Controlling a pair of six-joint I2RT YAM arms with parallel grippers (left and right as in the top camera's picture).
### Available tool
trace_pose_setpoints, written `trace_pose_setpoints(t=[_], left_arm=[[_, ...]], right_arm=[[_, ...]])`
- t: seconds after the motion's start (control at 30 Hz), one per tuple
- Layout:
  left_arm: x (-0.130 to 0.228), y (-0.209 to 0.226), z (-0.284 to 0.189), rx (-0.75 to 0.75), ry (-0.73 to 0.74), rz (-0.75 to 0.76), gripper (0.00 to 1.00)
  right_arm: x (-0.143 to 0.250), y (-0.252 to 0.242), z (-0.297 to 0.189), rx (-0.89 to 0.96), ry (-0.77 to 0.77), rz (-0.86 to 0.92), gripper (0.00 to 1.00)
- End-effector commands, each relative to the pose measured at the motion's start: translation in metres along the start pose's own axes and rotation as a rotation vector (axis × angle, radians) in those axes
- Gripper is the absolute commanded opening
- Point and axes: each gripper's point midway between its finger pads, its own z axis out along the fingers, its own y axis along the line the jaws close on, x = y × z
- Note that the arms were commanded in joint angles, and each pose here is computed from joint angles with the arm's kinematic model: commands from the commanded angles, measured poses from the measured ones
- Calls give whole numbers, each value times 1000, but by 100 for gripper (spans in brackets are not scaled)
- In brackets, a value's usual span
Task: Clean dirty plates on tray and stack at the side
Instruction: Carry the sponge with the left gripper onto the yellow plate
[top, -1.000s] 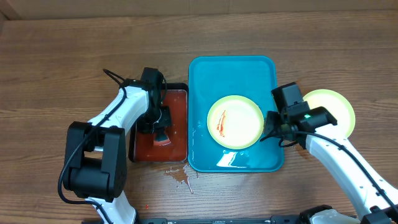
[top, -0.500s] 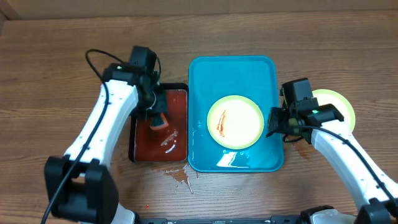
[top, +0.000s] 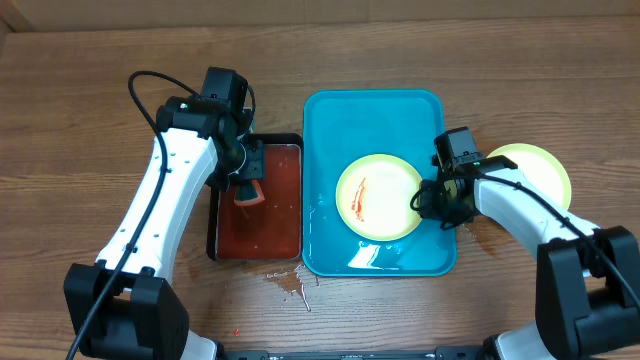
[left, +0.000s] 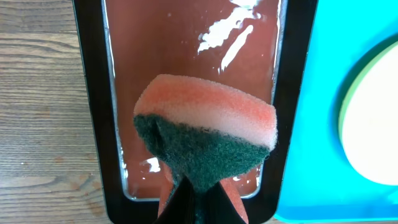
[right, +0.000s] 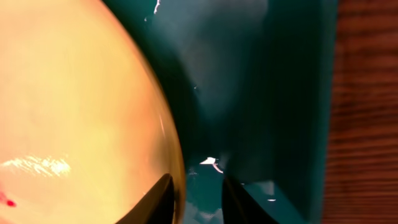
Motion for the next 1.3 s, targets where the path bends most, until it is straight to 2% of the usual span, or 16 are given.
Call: trace_pose_setpoints(t=[0.0, 0.13, 0.3, 0.47, 0.73, 0.87, 1.1, 1.27], left_arm=[[-6, -1, -10, -2, -37, 30, 4], [-6, -1, -11, -2, -39, 32, 4], [-7, -1, -11, -1, -42, 58, 4], [-11, -2, -11, 3, -57, 58, 4], [-16, -27, -11, 41, -95, 78, 4], [-14, -47, -11, 43, -113, 107, 4], [-15, -41, -9, -34, -132, 57, 4], [-14, -42, 1, -33, -111, 59, 4]], right_arm=[[2, 18, 0, -74, 25, -7, 17], [6, 24, 2, -58, 27, -40, 4], [6, 28, 4, -22, 5, -129, 4], [6, 28, 4, -17, -2, -129, 4], [-4, 19, 4, 35, -50, 55, 4], [-5, 24, 4, 15, -50, 51, 4], [-2, 22, 4, 21, -39, 49, 4], [-2, 22, 4, 20, -40, 49, 4]])
